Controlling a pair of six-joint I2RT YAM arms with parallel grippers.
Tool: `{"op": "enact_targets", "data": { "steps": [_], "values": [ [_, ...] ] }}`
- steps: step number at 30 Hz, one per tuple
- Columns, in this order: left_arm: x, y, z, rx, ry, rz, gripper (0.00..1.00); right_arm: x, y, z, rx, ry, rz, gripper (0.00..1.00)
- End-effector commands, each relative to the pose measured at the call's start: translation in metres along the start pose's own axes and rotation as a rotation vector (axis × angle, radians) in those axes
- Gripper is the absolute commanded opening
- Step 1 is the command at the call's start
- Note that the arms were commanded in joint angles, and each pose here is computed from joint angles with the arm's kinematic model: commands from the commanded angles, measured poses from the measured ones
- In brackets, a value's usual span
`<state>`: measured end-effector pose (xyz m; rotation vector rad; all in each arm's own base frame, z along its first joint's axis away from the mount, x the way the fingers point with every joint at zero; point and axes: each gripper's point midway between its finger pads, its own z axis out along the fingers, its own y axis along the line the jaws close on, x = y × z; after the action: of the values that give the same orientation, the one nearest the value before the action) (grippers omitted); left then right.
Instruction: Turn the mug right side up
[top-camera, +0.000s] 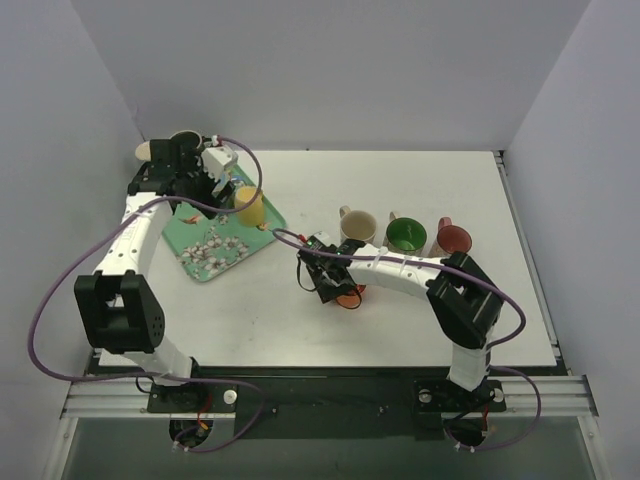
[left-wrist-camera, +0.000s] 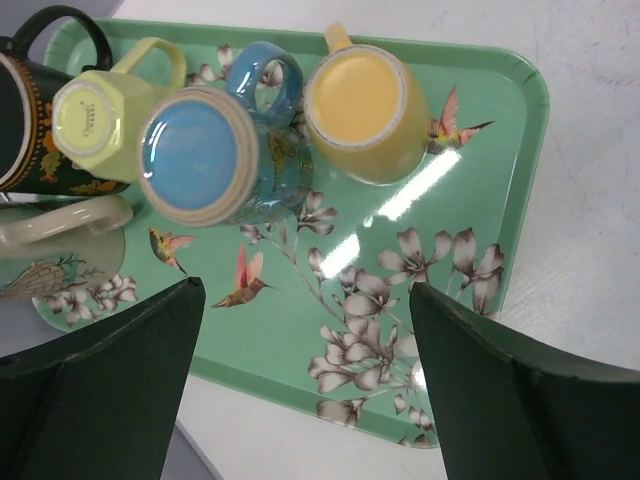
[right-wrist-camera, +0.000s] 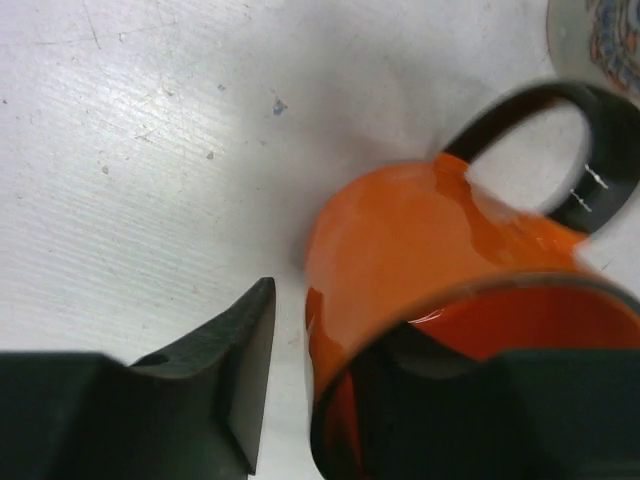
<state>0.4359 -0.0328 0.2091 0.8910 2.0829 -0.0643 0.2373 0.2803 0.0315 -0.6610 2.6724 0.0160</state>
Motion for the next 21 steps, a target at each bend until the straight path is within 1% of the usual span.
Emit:
{"op": "enact_targets", "data": {
  "steps": [1,2,3,4,7,8,9,11,12,15,16,17,20,21],
  "values": [
    [-0.003,-0.013,0.023,0.018,0.058,0.161,0.95,-0.002,-0.001,-0.012,-0.021,-0.015,0.012,0.45],
    [-0.011,-0.017,0.031,0.015,0.053,0.185,0.95,-0.002,-0.002,-0.018,-0.021,-0.014,0.004,0.49],
    [-0.016,-0.019,0.034,0.011,0.048,0.194,0.95,-0.008,-0.002,-0.027,-0.027,-0.041,0.006,0.57],
    [-0.029,-0.023,0.040,0.007,0.032,0.204,0.95,-0.010,-0.003,-0.034,-0.024,-0.046,0.000,0.60],
    [-0.056,-0.031,0.058,0.013,-0.003,0.199,0.95,-0.018,-0.007,-0.064,-0.035,-0.100,-0.006,0.81],
    [-0.064,-0.034,0.069,0.017,-0.001,0.181,0.95,-0.017,-0.009,-0.068,-0.035,-0.102,-0.006,0.89],
    [-0.070,-0.035,0.077,0.020,0.001,0.176,0.95,-0.020,-0.013,-0.078,-0.037,-0.128,-0.001,0.90],
    [-0.077,-0.033,0.100,0.011,0.042,0.136,0.95,-0.020,-0.018,-0.089,-0.036,-0.154,0.006,0.92],
    [-0.077,-0.027,0.117,0.001,0.084,0.108,0.95,-0.019,-0.021,-0.090,-0.033,-0.158,0.013,0.93],
    [-0.071,-0.016,0.147,-0.018,0.172,0.051,0.85,-0.018,-0.029,-0.095,-0.016,-0.177,0.022,0.93],
    [-0.069,-0.010,0.160,-0.032,0.204,0.040,0.84,-0.015,-0.031,-0.093,-0.009,-0.168,0.020,0.93],
    [-0.071,-0.006,0.175,-0.043,0.203,0.039,0.81,-0.015,-0.033,-0.094,-0.007,-0.172,0.024,0.93],
    [-0.054,0.000,0.193,-0.090,0.269,0.054,0.77,-0.006,-0.037,-0.090,0.005,-0.152,0.032,0.93],
    [-0.046,-0.001,0.198,-0.088,0.284,0.054,0.77,-0.005,-0.039,-0.091,0.007,-0.157,0.038,0.93]
  ]
}}
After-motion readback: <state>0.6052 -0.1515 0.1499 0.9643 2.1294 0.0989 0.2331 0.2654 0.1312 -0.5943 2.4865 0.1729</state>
